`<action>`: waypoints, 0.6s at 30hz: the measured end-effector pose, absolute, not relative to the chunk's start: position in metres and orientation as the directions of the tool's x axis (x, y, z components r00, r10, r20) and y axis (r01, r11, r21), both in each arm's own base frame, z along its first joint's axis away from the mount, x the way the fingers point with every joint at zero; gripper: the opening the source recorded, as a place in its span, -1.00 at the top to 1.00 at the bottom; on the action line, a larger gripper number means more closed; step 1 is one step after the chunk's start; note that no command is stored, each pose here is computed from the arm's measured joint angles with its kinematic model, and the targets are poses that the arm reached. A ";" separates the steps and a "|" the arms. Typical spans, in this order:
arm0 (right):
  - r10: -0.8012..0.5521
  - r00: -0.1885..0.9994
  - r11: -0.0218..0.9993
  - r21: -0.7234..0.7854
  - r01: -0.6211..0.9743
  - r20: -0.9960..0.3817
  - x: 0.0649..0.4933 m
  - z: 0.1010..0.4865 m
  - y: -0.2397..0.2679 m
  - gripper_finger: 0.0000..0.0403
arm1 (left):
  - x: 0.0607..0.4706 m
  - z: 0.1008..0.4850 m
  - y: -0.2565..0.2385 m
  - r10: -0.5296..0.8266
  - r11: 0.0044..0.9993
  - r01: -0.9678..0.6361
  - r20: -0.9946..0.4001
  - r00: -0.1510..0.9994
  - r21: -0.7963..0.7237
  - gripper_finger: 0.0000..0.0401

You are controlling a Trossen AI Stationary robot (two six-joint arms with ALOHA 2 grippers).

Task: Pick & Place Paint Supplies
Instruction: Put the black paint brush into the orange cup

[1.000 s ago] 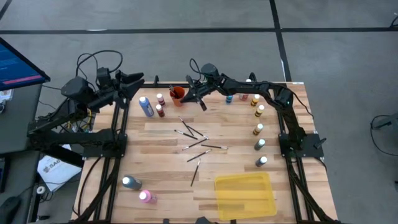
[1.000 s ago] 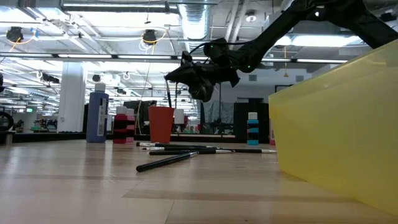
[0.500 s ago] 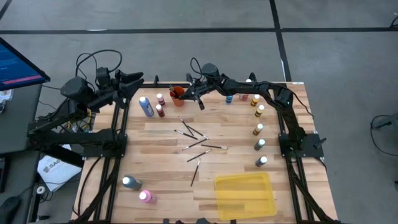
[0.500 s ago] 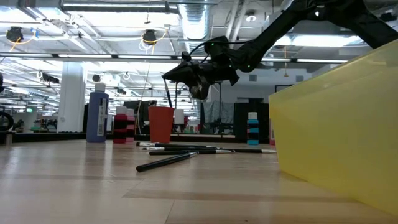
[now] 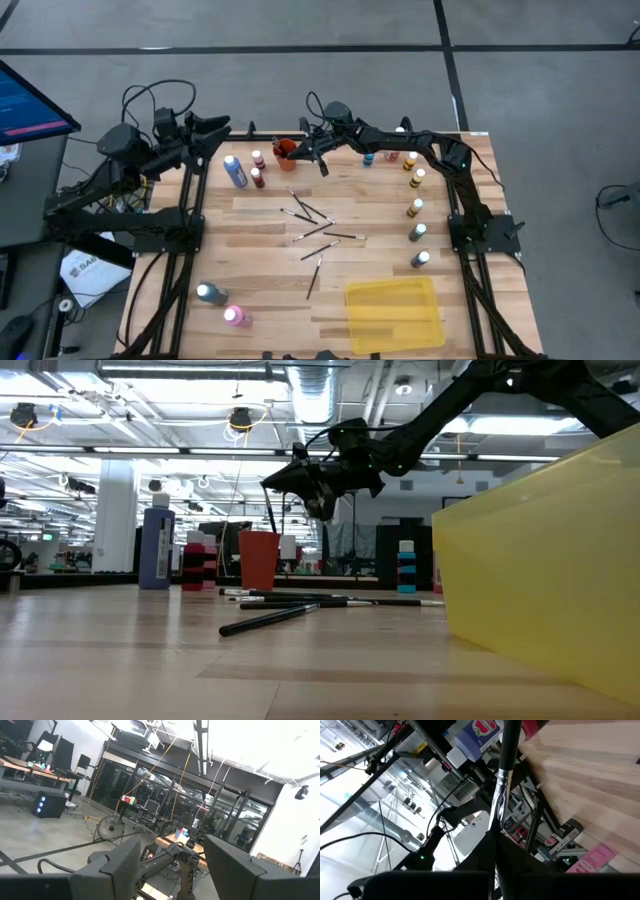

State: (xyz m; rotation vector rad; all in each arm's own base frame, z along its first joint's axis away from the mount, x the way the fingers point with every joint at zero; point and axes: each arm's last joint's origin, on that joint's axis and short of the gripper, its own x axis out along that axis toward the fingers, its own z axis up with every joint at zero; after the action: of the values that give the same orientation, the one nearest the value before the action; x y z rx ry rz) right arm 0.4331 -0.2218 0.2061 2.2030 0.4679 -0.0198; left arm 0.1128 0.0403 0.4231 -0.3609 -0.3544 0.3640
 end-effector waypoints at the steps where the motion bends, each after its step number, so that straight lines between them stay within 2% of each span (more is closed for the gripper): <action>1: 0.325 0.929 -0.555 0.761 0.337 -0.175 0.433 0.206 -0.222 1.00 | 0.113 0.423 0.040 0.402 0.873 -0.278 0.268 0.875 -0.400 -0.05; 18: 0.319 0.934 -0.551 0.770 0.322 -0.162 0.435 0.208 -0.220 1.00 | 0.113 0.423 0.040 0.402 0.873 -0.278 0.268 0.876 -0.400 -0.05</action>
State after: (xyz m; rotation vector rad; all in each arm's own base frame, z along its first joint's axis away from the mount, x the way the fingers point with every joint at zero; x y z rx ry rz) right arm 0.4346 -0.2204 0.2080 2.1898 0.4526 -0.0034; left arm 0.1129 0.0402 0.4231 -0.3609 -0.3537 0.3628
